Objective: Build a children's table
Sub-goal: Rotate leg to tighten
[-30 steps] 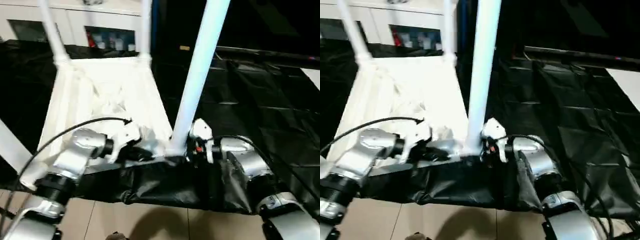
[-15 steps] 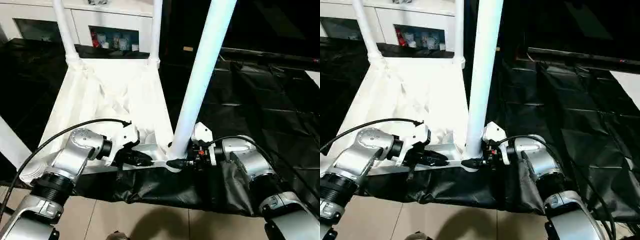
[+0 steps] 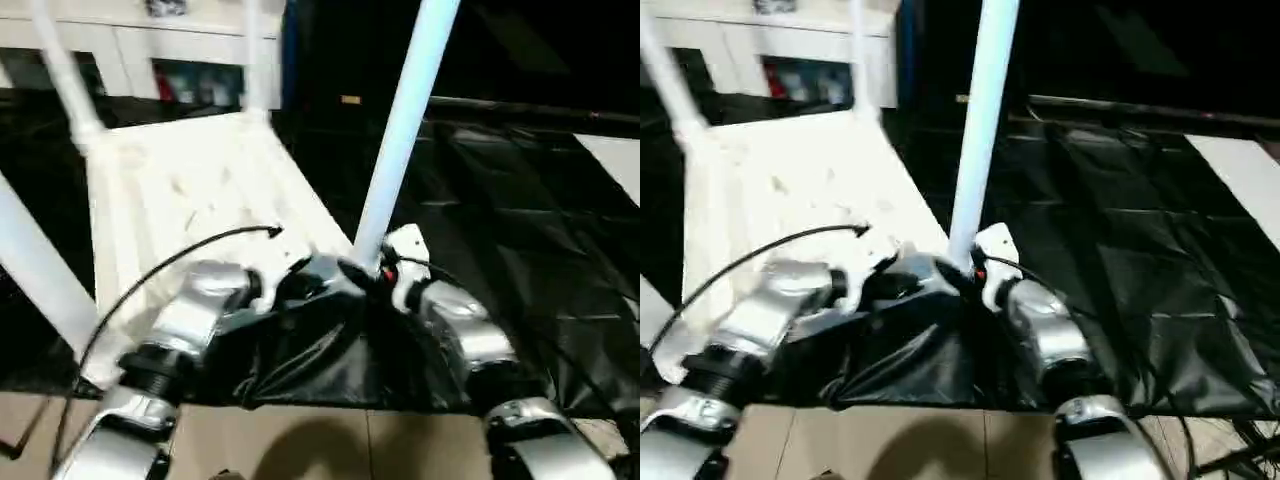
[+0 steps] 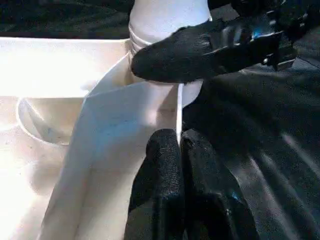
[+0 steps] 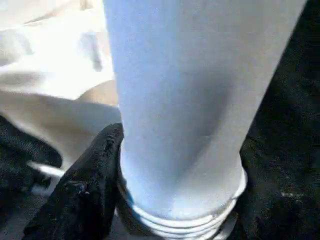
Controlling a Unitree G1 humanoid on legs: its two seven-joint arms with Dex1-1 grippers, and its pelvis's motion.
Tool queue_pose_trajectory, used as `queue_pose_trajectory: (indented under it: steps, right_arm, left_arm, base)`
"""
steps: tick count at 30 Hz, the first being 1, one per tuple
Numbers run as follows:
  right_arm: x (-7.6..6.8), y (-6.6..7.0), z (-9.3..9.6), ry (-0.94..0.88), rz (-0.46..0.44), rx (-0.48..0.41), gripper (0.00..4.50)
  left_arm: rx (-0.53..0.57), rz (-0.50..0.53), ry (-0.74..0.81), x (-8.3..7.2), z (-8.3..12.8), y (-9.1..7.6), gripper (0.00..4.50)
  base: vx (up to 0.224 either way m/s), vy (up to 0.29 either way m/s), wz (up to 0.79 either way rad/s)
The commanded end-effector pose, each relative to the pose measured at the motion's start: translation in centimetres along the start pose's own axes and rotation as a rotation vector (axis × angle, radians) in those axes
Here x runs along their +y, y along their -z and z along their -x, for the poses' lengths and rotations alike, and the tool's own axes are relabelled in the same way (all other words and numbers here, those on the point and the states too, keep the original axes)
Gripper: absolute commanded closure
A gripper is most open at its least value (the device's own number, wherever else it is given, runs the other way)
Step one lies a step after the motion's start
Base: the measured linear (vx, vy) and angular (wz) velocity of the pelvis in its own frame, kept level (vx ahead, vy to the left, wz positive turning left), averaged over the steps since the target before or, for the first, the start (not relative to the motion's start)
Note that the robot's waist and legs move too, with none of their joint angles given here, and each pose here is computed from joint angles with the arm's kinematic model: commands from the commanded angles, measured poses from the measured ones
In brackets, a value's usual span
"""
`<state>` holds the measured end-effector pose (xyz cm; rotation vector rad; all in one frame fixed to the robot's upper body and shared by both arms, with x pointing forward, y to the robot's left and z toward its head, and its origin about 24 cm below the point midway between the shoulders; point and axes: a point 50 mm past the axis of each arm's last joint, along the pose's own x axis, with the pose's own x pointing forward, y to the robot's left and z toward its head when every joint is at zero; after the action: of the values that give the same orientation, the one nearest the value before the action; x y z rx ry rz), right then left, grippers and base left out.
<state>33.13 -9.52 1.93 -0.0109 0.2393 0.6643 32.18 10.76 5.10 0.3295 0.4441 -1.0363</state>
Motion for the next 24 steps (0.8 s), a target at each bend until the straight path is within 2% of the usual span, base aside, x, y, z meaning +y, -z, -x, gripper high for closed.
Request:
queue_pose_trajectory:
  steps: [1, 4, 5, 8, 12, 13, 18, 24]
  right_arm:
    - [4.1, -0.4, -1.9, -0.151, 0.043, 0.001, 1.2]
    - [3.7, -0.6, -1.7, -0.15, 0.031, -0.013, 1.0]
    - [3.3, -0.8, -1.5, -0.142, 0.049, -0.018, 0.7]
    - [2.6, -1.0, -1.1, -0.135, 0.059, -0.029, 0.7]
    - [1.5, -1.0, -0.2, -0.132, 0.08, -0.032, 0.7]
    - [1.4, -0.9, 0.0, -0.13, 0.083, -0.032, 0.59]
    - [0.4, -0.9, 0.5, -0.096, 0.085, -0.029, 0.59]
    - [0.1, -0.9, 0.7, -0.094, 0.085, -0.029, 0.59]
  left_arm:
    - [-0.037, -0.049, 0.068, -1.7, -2.0, -1.6, 4.5]
    - [-0.034, -0.067, 0.064, -1.5, -1.5, -1.5, 4.5]
    - [-0.035, -0.081, 0.058, -1.2, -1.1, -1.4, 4.5]
    - [-0.022, -0.096, 0.034, -0.8, -0.6, -1.2, 4.5]
    - [-0.015, -0.059, 0.021, 0.1, 0.5, -0.8, 4.5]
    - [-0.012, -0.054, 0.023, 0.2, 0.7, -0.8, 4.06]
    - [0.035, -0.05, 0.025, 0.6, 1.7, -0.1, 3.6]
    - [0.05, -0.039, 0.039, 0.8, 2.2, 0.4, 3.6]
  base:
    - [0.0, 0.0, 0.0]
    - [0.0, 0.0, 0.0]
    - [0.0, 0.0, 0.0]
    - [0.0, 0.0, 0.0]
    - [0.0, 0.0, 0.0]
    - [0.0, 0.0, 0.0]
    - [0.0, 0.0, 0.0]
    - [0.0, 0.0, 0.0]
